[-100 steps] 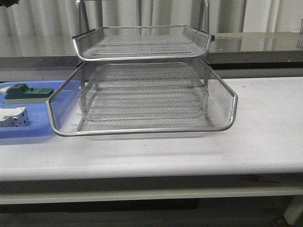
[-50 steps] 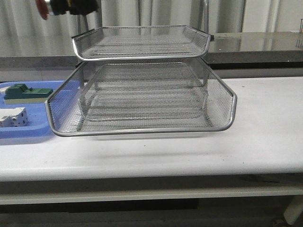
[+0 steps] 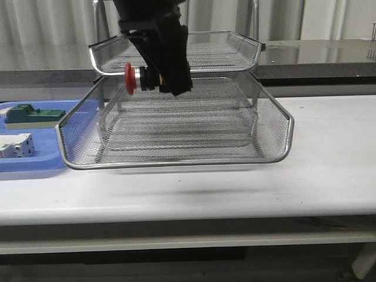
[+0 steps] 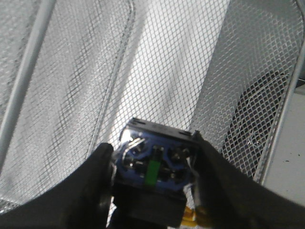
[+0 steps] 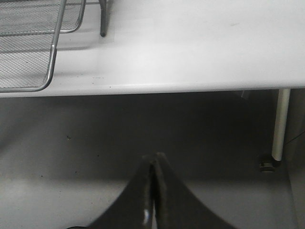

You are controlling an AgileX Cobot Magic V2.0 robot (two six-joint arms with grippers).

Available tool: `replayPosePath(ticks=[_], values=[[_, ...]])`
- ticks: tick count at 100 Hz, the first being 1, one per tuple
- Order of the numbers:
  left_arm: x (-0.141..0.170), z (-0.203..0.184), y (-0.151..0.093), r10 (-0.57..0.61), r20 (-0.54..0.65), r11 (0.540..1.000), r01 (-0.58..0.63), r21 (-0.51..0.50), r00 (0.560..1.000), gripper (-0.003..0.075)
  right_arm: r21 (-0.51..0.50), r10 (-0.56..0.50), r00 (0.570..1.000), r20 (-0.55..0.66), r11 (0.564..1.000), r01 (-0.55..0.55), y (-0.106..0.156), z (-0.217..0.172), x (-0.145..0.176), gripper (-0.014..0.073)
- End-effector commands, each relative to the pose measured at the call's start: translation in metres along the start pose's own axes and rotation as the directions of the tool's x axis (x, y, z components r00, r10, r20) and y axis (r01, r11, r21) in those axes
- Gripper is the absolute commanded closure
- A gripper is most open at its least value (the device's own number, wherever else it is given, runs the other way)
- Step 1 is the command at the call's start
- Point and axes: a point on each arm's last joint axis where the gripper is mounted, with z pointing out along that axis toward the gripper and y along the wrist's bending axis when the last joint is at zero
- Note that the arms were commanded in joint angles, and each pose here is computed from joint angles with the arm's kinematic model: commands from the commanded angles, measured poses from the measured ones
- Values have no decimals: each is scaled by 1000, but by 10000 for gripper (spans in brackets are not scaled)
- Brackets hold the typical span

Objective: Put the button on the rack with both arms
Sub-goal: 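Lower the button into the middle tray, open the left gripper, withdraw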

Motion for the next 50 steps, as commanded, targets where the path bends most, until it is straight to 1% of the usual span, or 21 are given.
replayPosePath(ticks=[1,21,30,35,42,50], values=[[-12,-23,-5,19,98,999,-15,-45,995,716,-2,-10,997,79,1000,10,1,-5,-11,663],[-14,-16,-6,17,102,999,-14,-33,995,715,-2,-10,997,79,1000,10,1,-5,-11,663],[-15,-16,-6,17,104,999,-14,-34,994,695,-2,-10,997,79,1000,10,1,-5,-11,663],[-15,-16,-6,17,104,999,-14,-34,994,661,-2,-10,997,79,1000,10,1,-5,-11,663],[-15,-16,-6,17,104,999,-14,-34,994,589,-2,-10,997,79,1000,10,1,-5,-11,663],[-15,-16,-6,17,104,999,-14,-34,994,479,-2,-10,997,79,1000,10,1,-5,-11,663]])
